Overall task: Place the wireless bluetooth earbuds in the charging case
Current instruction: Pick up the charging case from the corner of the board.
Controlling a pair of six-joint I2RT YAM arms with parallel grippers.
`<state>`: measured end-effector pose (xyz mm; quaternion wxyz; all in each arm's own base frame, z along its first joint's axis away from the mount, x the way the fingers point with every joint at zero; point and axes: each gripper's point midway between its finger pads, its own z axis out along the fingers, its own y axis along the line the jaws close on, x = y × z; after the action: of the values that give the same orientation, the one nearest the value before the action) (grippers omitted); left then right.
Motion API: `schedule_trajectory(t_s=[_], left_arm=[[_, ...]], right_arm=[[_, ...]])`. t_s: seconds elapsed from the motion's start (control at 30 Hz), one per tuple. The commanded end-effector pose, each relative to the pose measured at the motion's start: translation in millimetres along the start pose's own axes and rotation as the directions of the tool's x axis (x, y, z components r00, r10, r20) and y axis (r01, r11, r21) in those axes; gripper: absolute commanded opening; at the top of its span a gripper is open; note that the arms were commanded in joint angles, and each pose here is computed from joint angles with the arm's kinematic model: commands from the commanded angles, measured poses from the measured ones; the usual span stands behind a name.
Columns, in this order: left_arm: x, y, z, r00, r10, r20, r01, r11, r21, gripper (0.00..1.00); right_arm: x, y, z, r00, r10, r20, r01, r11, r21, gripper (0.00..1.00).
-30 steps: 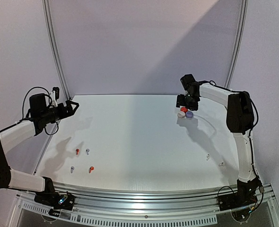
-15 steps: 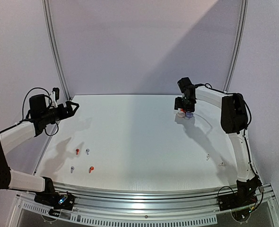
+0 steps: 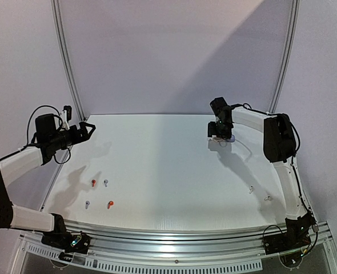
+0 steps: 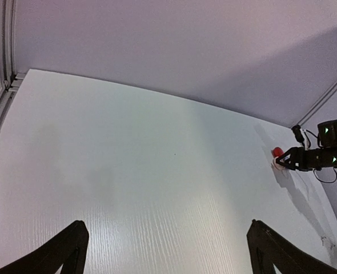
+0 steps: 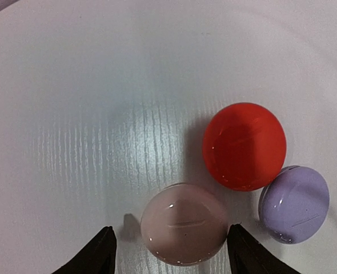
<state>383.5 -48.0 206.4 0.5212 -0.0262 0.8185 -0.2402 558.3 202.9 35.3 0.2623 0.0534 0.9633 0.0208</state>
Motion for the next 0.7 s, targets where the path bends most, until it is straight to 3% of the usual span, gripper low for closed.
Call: schedule_trajectory(t_s=[0.0, 0.47, 0.67], left_arm=[[-2, -2, 1, 1.0, 0.026, 0.008, -0.026, 1.0, 0.002, 0.99], [-7, -1, 2, 0.999, 0.047, 0.015, -0.047, 0.999, -0.005, 0.99], [-6, 0, 2, 0.999, 0.051, 0.013, -0.051, 0.999, -0.012, 0.99]], right_arm=[[12, 0, 10, 0.999, -0.035, -0.032, 0.036, 0.999, 0.023, 0.68], [14, -4, 22, 0.997, -0.071, -0.041, 0.074, 0.995, 0.061, 0.71], [15, -2, 25, 0.996, -0.082, -0.044, 0.084, 0.995, 0.047, 0.62]])
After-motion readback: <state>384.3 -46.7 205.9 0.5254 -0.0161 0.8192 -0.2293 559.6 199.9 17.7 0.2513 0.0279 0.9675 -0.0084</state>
